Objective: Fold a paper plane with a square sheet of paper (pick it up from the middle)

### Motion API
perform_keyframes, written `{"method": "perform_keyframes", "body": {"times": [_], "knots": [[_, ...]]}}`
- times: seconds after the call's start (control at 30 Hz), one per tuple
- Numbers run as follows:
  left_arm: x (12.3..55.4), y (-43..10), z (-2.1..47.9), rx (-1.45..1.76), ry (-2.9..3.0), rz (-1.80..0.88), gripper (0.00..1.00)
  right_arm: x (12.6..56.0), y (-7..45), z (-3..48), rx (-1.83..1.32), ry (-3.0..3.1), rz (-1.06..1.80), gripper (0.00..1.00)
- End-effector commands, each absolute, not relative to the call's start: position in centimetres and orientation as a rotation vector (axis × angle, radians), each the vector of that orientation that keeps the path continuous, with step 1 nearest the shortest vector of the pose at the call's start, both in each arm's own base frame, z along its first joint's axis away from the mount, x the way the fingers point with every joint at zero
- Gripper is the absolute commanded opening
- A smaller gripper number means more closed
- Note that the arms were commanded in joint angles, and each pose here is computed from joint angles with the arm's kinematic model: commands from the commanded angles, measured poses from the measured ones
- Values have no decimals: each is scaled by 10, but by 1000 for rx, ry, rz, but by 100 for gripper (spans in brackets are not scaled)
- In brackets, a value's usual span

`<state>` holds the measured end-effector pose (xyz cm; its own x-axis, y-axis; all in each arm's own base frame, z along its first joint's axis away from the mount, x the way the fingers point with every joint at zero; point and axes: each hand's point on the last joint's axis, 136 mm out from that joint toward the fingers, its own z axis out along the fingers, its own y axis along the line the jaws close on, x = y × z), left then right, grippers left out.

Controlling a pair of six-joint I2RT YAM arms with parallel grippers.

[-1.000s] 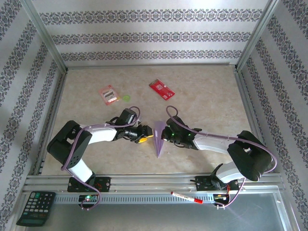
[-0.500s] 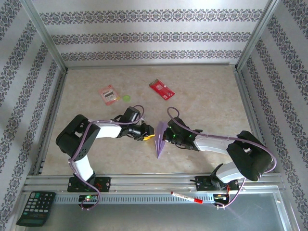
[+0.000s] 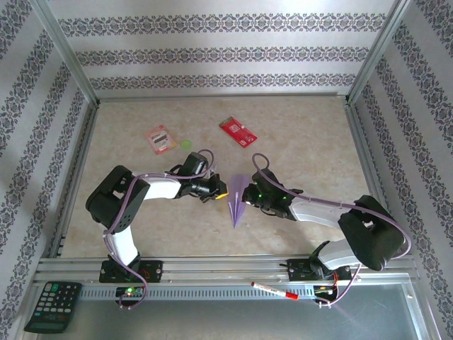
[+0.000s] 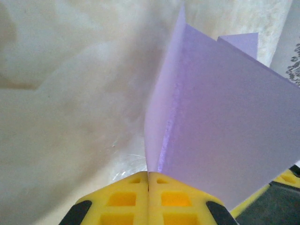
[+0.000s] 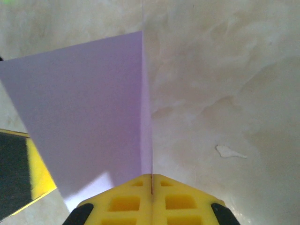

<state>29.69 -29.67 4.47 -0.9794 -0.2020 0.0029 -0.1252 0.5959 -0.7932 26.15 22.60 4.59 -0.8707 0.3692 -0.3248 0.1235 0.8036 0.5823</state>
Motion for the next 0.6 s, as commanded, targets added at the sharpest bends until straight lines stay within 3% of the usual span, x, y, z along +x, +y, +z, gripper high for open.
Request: {"method": "perform_keyframes", "body": {"times": [0.0, 0.57], "knots": [[302, -283, 50, -292, 2701, -1294, 0, 264, 222, 48, 352, 2559, 785, 0], [308, -267, 37, -362, 2708, -1218, 0, 289, 235, 38, 273, 2604, 805, 4]]}}
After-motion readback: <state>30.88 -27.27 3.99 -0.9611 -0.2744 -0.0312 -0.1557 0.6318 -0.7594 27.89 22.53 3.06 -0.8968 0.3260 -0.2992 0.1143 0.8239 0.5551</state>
